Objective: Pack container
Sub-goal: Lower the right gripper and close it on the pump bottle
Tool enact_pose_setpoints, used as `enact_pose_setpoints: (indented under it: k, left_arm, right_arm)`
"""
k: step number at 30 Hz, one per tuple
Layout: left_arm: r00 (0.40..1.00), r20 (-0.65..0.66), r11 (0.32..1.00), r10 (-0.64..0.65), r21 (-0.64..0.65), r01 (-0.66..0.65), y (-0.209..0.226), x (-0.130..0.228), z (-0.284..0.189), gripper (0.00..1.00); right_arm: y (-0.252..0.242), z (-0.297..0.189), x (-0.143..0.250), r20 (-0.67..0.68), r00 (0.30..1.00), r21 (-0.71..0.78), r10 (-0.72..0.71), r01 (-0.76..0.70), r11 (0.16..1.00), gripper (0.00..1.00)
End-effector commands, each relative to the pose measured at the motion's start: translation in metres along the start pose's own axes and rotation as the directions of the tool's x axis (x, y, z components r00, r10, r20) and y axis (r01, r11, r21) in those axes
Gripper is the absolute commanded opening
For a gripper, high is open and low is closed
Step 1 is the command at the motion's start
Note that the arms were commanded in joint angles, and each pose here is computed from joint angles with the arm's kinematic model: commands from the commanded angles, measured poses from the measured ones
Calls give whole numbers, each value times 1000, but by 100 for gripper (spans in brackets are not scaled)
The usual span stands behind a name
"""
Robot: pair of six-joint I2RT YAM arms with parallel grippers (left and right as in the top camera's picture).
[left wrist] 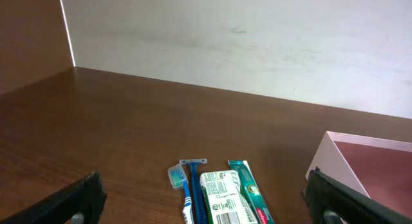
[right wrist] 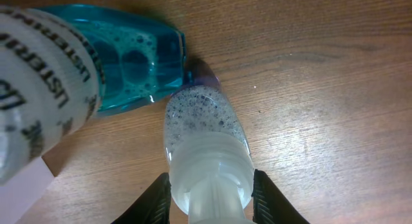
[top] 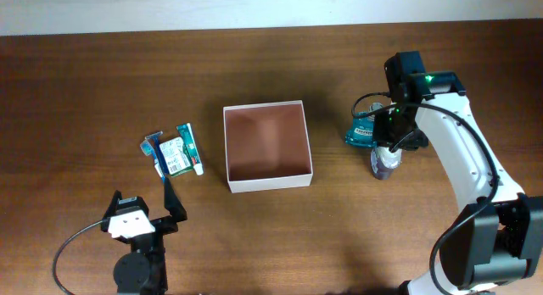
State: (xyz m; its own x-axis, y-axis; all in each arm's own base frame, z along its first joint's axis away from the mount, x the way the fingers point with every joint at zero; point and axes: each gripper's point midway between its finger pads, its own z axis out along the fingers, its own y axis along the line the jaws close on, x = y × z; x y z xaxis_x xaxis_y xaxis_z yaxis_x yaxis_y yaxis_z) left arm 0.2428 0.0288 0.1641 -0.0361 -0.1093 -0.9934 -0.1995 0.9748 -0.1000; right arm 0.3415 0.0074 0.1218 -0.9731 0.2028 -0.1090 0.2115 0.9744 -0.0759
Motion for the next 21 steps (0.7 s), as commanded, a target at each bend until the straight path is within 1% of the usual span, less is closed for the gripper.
enact_pose_setpoints:
  k: [1, 4, 5, 7, 15, 21]
  left_arm:
    - [1000, 2, 1000, 15, 2, -15, 0, 2, 0, 99]
    - [1000, 2, 1000, 15, 2, -15, 0, 2, 0, 99]
    - [1000, 2, 1000, 15, 2, -15, 0, 2, 0, 99]
    - [1000, 2, 1000, 15, 2, -15, 0, 2, 0, 99]
    - [1000, 2, 1000, 15, 2, -15, 0, 2, 0, 99]
    - [1000, 2, 1000, 15, 2, -15, 0, 2, 0, 99]
  right_arm:
    - [-1, -1, -3, 9, 999, 15, -46, 46, 999, 32]
    - [-1, -1, -3, 9, 998, 14, -59, 59, 998, 31]
    - [-1, -1, -3, 8, 998, 13, -66, 66, 998, 29]
    - [-1, -2, -2, 5, 998, 13, -66, 66, 998, 27]
    - [-2, -5, 1, 1, 998, 14, -67, 67, 998, 26]
    - [-3, -14, 2, -1, 998, 13, -69, 69, 998, 22]
